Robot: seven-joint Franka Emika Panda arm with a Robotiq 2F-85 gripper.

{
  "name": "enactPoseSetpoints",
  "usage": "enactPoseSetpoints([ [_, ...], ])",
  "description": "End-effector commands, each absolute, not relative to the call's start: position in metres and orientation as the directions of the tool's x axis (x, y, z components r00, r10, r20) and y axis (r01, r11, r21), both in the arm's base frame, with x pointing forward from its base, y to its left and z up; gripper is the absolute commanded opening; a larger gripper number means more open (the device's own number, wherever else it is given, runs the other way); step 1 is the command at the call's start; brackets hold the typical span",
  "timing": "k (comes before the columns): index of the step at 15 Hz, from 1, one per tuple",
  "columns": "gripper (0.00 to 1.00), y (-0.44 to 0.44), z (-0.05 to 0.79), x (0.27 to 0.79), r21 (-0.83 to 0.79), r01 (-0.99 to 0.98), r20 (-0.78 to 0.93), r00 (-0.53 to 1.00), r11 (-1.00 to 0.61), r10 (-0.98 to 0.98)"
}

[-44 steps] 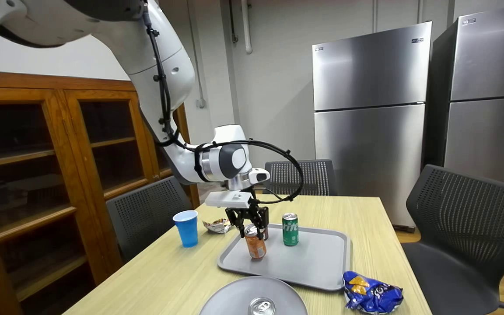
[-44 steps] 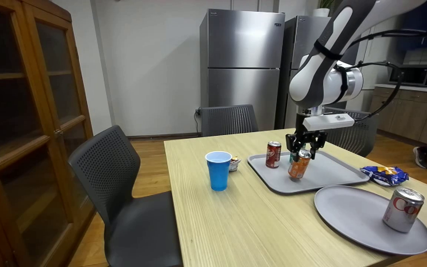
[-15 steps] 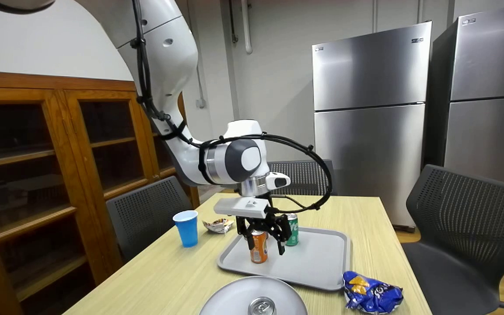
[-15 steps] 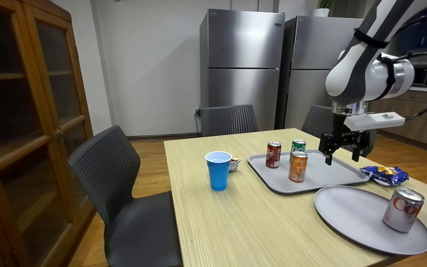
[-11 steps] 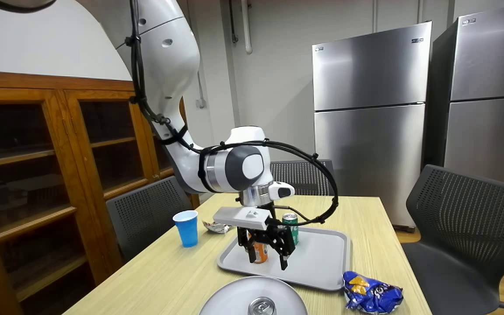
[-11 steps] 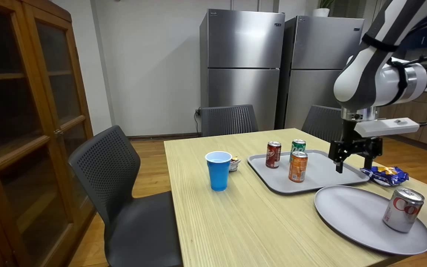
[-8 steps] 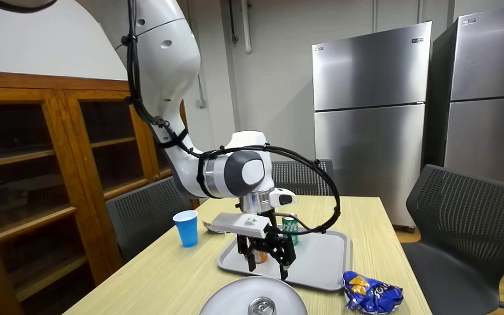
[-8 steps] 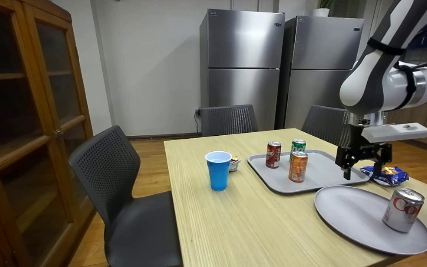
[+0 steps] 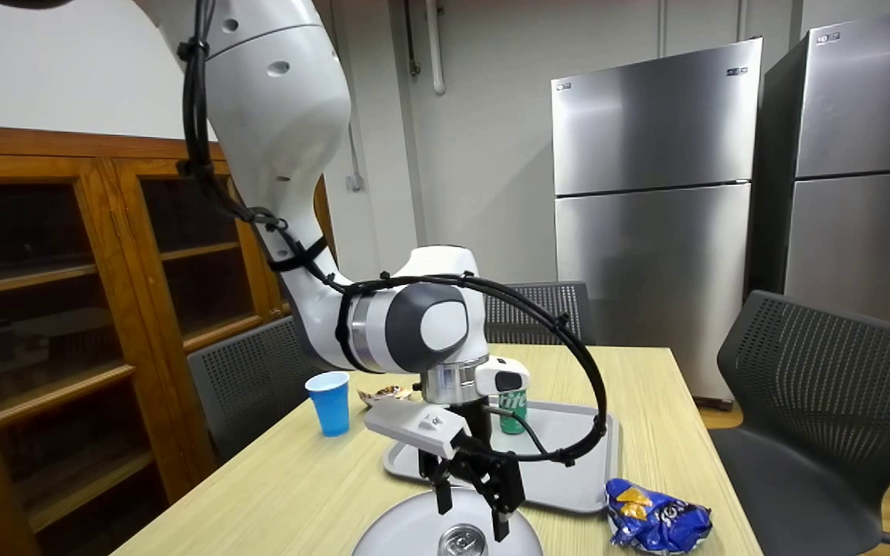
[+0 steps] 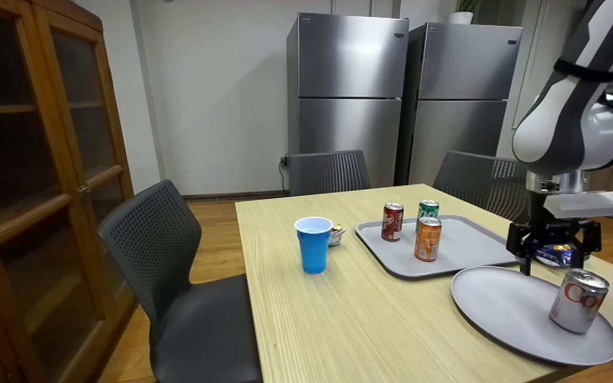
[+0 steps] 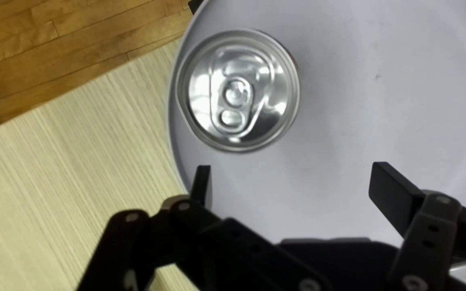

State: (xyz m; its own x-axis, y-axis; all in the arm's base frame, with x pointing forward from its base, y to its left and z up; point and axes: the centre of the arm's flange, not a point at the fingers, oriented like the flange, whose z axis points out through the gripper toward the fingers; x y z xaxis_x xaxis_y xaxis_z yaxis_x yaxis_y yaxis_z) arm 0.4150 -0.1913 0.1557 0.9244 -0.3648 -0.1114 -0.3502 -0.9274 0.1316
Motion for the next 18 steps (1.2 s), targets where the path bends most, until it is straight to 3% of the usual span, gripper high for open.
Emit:
enactPoseSetpoints([
  [1, 1.0, -0.186, 0.168, 0.387, 0.136, -0.411, -0.094, 0.901, -0.902, -0.424],
  [12, 1.0, -0.187, 0.173, 0.353, 0.156, -0.48, -0.105, 0.861, -0.863, -0.498],
  [13, 0.8, -0.186, 0.174, 0.354, 0.155, -0.484, -0.105, 0.859, -0.861, -0.502],
  [18, 0.43, -0.186, 0.178, 0.355, 0.156, -0.478, -0.099, 0.863, -0.864, -0.495],
])
